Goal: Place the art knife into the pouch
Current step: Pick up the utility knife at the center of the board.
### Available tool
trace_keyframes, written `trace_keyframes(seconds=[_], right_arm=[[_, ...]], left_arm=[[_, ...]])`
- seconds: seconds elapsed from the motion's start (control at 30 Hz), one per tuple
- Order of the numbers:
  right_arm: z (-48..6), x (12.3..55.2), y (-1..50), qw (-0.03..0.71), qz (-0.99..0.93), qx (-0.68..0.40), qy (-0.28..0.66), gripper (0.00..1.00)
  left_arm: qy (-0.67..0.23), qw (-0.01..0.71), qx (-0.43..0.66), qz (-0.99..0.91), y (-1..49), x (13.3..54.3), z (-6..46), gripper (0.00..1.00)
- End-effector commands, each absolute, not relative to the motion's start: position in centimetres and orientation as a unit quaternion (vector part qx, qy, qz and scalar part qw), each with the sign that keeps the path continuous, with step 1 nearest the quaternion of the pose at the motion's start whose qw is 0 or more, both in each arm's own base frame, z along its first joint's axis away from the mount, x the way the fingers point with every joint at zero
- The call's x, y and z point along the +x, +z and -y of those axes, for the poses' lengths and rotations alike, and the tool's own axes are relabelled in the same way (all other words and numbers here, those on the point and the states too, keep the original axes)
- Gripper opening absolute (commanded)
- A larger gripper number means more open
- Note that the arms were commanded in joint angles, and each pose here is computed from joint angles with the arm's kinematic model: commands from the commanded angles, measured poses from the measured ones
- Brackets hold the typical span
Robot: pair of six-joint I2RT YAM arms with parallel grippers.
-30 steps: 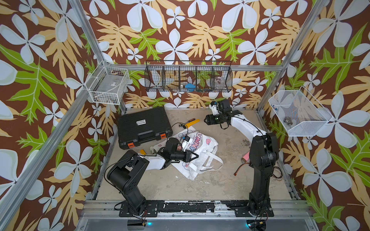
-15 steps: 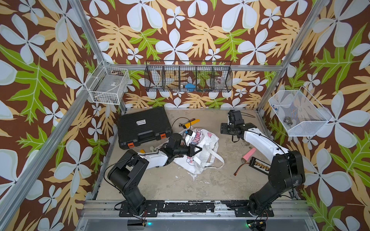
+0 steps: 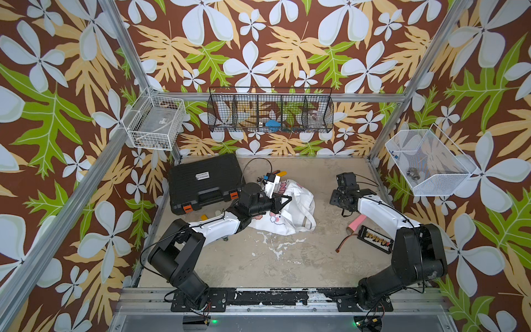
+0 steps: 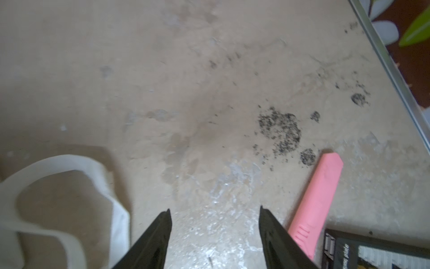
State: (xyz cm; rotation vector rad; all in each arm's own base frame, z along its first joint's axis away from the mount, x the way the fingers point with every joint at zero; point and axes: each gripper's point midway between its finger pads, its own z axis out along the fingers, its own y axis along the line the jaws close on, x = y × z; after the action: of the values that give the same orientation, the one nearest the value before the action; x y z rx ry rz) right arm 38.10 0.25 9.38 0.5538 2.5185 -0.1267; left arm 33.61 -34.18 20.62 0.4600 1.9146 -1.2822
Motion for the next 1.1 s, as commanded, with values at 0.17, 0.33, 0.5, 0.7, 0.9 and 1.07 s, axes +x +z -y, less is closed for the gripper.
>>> trace_keyframes(seconds=[0.17,0.33,0.5,0.7,0.9,1.07], right_arm=[[3.3,35.4,6.0,0.218,-0.927,0.301,-0.052,0.59],[4.0,34.3,4.9,0.195,-0.927,0.313,-0.066,0.56],[4.9,32.3,3.6,0.176,-0.924,0.332,-0.069,0.54],[5.6,30.7,3.9,0.178,-0.920,0.339,-0.079,0.55],[5.2,29.9,2.5,0.159,-0.925,0.336,-0.071,0.55],[4.8,29.9,1.3,0.156,-0.928,0.335,-0.057,0.54]], left_arm=[[-0.540,0.393,0.188,-0.720,22.0,34.8,35.9,0.00],[-0.555,0.388,0.194,-0.710,22.3,34.8,36.5,0.00],[-0.563,0.383,0.199,-0.705,22.2,34.7,36.8,0.00],[-0.570,0.379,0.201,-0.701,22.2,34.6,36.7,0.00],[-0.578,0.373,0.201,-0.698,22.2,34.3,36.8,0.00],[-0.576,0.376,0.204,-0.696,22.5,34.1,36.6,0.00]])
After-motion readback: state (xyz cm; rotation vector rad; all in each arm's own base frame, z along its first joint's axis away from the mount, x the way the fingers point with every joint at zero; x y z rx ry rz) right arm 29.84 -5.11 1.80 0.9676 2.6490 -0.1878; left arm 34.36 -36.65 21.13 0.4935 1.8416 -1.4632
